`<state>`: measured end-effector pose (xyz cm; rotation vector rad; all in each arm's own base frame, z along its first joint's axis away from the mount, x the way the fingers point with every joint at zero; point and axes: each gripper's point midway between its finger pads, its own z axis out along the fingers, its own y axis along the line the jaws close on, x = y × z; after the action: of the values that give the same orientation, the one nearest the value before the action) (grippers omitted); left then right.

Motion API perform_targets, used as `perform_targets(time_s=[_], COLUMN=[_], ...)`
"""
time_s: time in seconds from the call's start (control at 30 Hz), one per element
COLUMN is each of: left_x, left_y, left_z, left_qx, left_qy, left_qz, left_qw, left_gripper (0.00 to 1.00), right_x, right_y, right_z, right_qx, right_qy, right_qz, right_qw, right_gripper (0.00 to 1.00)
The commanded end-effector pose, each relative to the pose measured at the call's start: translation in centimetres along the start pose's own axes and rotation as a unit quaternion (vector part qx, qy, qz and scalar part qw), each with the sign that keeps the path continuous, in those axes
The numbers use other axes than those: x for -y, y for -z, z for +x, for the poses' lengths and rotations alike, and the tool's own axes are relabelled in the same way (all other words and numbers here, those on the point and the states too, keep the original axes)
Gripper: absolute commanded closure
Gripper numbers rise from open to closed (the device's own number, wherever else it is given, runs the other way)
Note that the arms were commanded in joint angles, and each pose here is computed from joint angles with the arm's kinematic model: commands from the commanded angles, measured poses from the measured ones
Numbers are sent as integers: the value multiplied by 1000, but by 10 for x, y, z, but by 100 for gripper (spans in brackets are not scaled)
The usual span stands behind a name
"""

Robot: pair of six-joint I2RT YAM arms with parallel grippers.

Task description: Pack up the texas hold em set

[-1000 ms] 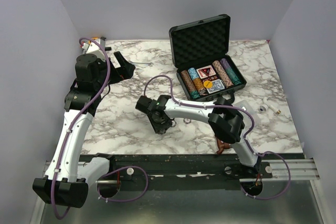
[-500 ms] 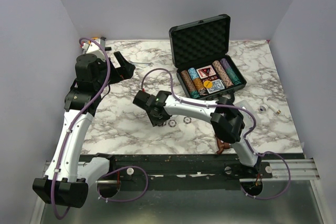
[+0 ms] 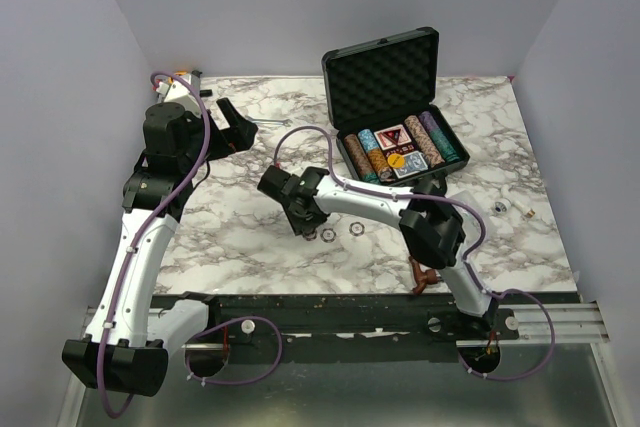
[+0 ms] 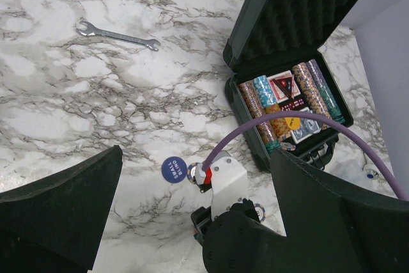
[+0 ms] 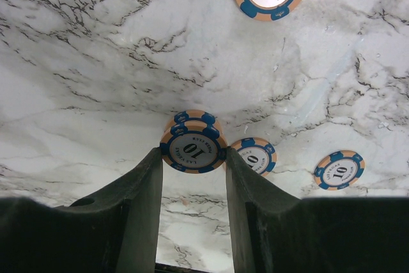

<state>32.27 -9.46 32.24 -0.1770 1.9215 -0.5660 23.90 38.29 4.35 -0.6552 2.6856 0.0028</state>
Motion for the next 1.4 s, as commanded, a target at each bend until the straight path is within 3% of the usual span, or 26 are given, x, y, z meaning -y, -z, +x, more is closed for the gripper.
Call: perform_targets(time_s=[0.0,0.33,0.5,0.73,0.93,1.1,1.37], left_x=[8,8,8,8,8,10,9], left_y=[2,2,2,1,1,1,-1], left_z=[-5,-5,-5,-4,-4,-4,-2], left_qx=[5,5,4,2,3,2,-1], left_qy=[-4,-4,-4,-3,-3,-2,-1], left_qz=[16,17,16,16,17,21,22], left_qw=[1000,1000,1000,1000,1000,1000,1000], left_gripper=[2,1,1,1,1,2,1], right_x=[-2,2,1,9,23,34,36], right_y=[-13,-25,-23,6,13,3,-12], right_z=[4,13,13,2,25,43,31], right_qx=[-12,-26,-25,-3,-30,-53,-44], right_qy=[5,5,4,-4,15,64,85], right_qz=[-2,3,0,-14,-92,-94,-74], right_qw=[1000,1000,1000,1000,995,992,993], right_gripper=[64,55,39,25,24,24,26])
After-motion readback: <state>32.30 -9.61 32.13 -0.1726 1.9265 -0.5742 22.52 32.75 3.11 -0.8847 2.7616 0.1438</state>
